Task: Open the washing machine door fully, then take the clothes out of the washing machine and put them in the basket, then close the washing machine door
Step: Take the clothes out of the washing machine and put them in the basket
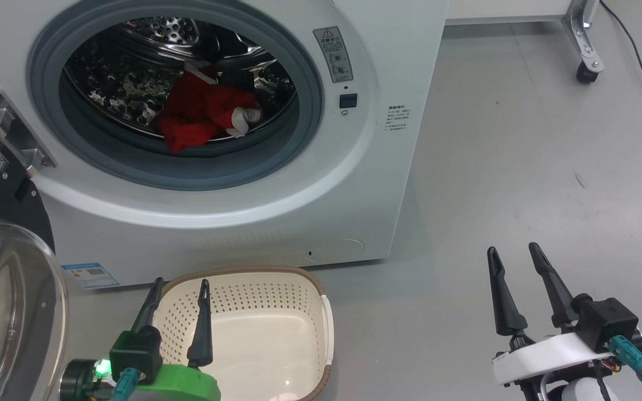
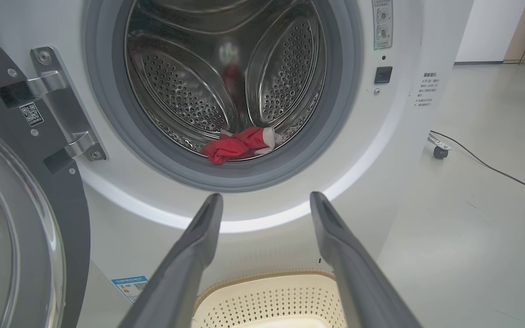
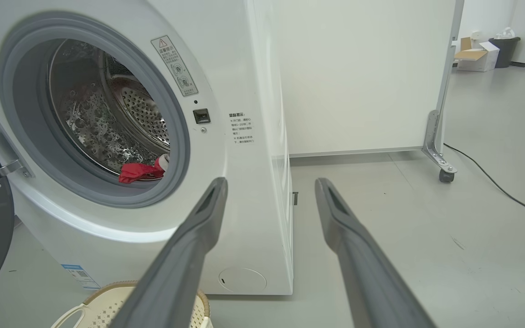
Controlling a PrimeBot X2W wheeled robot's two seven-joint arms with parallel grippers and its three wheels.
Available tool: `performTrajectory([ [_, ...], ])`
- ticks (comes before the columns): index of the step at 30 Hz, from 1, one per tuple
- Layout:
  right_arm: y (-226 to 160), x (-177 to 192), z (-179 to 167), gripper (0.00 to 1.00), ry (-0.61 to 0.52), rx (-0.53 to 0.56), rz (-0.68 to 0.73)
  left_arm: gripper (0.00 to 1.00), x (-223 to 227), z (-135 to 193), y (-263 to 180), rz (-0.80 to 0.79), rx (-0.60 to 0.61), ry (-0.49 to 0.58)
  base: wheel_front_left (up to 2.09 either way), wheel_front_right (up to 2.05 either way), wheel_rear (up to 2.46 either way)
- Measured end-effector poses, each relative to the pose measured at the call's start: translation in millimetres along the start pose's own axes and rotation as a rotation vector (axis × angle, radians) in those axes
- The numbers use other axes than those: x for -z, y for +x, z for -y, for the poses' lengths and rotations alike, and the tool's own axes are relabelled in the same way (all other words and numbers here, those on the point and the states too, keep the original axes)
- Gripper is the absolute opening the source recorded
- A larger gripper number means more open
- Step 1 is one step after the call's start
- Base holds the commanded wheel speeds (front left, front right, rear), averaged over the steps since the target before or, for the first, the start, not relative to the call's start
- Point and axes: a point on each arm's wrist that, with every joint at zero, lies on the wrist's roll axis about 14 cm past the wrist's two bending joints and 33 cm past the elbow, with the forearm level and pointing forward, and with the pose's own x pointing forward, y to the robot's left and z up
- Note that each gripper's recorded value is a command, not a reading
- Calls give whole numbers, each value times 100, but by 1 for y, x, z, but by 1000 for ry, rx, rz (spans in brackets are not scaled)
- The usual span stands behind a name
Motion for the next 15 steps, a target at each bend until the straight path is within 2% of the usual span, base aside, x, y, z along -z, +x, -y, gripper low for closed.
performTrajectory([
  [15,-1,-1,-1,100,-1,-2,3,100,0,1,-1,1,2,1,7,-7,0],
])
